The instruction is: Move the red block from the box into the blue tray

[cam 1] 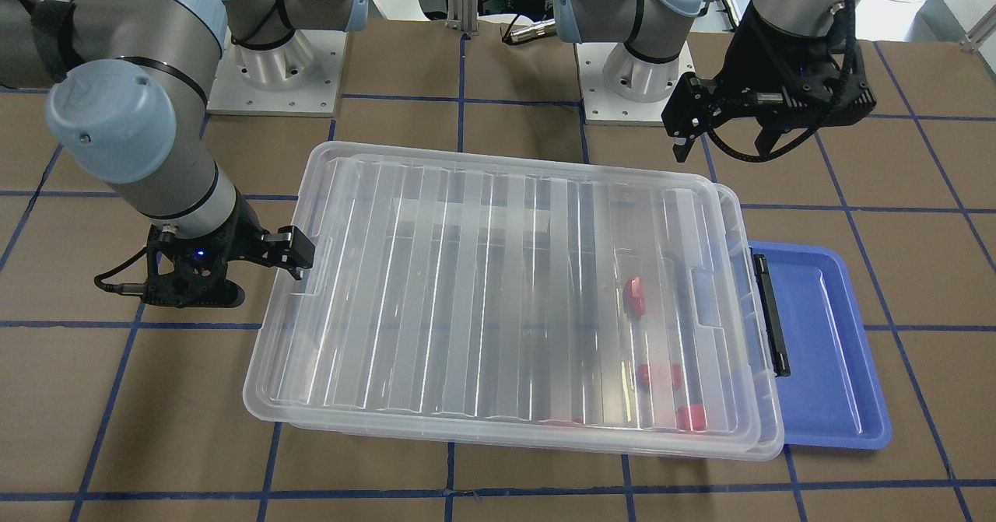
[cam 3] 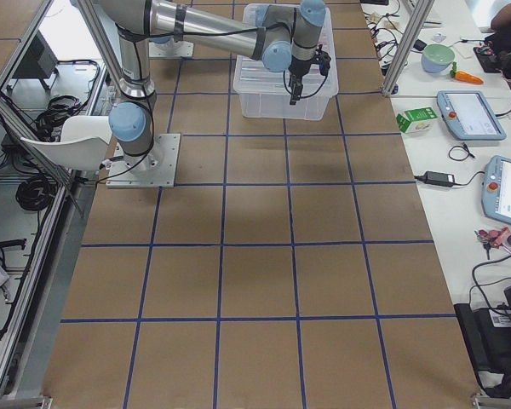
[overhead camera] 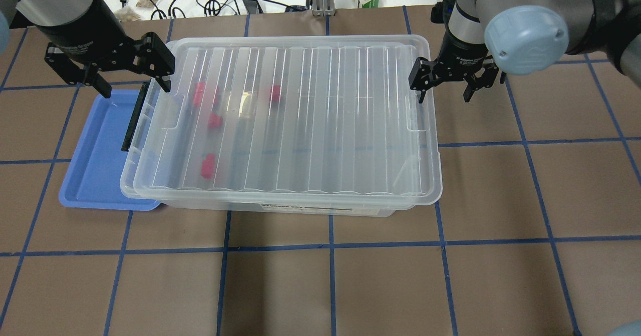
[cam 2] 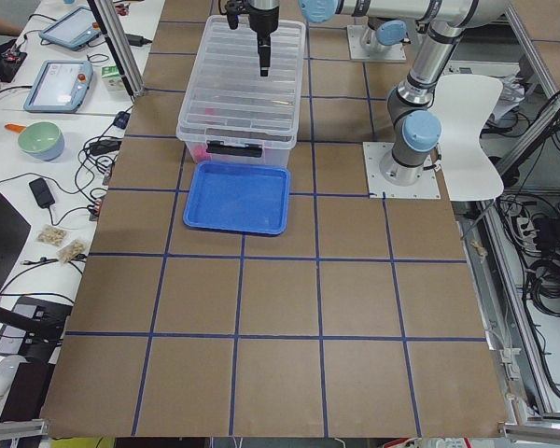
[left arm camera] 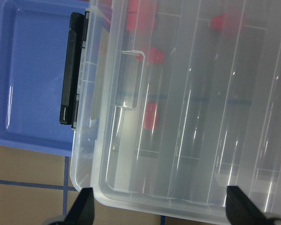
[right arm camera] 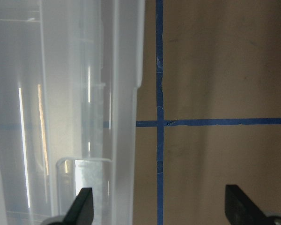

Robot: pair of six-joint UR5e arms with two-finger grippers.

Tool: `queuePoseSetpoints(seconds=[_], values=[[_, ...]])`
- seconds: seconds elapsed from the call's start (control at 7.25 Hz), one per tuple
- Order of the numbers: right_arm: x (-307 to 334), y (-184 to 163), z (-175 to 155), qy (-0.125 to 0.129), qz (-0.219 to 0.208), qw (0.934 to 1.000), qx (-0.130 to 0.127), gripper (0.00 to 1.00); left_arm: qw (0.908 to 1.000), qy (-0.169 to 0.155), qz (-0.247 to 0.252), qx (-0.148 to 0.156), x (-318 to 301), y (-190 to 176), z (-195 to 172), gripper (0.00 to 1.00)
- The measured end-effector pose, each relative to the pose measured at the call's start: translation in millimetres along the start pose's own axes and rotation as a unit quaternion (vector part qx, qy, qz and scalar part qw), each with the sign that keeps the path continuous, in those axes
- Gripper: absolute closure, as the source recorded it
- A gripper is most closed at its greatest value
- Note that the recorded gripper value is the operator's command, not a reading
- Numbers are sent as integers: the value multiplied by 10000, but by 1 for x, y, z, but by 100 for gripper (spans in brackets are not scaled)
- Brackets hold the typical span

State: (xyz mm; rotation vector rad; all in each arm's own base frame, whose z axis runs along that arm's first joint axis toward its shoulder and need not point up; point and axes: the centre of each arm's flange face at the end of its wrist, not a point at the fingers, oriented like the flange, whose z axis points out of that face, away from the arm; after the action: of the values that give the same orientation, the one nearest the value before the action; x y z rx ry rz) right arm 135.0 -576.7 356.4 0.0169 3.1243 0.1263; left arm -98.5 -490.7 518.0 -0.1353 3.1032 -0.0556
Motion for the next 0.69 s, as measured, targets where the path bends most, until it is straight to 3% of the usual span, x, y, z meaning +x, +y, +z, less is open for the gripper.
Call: queuePoseSetpoints(seconds=[0.69], values=[[8,-5,8,78,2,10000,-47,0,10000,-10,0,-10,0,0,1,0]])
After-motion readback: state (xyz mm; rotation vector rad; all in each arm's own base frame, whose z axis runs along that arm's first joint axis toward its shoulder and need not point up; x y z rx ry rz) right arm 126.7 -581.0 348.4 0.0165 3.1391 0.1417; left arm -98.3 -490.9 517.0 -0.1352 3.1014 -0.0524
